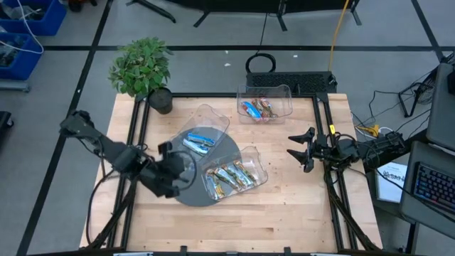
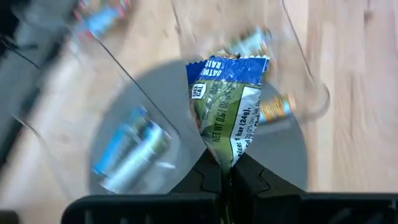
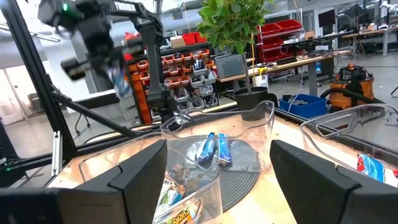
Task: Pick and place Granola Bars by type
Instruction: Put the blue granola bar into the top left transparent bin
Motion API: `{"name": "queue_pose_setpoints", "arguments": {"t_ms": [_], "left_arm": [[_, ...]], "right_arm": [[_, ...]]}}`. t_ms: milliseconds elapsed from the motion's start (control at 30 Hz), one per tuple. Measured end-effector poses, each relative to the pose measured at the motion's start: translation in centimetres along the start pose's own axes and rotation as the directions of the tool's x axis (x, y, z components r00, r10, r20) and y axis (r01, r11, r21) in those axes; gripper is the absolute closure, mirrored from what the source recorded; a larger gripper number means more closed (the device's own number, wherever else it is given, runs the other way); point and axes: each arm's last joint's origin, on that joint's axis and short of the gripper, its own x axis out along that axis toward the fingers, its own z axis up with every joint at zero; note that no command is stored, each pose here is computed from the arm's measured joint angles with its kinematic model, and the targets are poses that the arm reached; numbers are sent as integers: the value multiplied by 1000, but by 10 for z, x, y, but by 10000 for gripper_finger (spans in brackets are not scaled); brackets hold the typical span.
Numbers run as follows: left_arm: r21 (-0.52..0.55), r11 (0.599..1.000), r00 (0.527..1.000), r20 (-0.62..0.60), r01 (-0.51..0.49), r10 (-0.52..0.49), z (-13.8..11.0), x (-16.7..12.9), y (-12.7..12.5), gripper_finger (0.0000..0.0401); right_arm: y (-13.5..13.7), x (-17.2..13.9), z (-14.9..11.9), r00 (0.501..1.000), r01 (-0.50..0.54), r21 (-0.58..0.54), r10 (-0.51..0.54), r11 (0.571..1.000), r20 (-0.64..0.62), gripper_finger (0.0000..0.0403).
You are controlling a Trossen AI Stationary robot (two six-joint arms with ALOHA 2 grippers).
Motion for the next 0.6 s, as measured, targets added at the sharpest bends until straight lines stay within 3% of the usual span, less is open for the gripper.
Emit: {"name": "queue_pose_setpoints", "arguments": {"t_ms": [300,600], "left_arm": [[45,990,984,120,-135,129,48,-30,42,393],[73,943,935,172,-326,310,81,-51,97,393]], "right_arm": [[0,0,0,1000,0,0,0,1000,0,124],[0,0,0,1000,0,0,0,1000,0,124]]}}
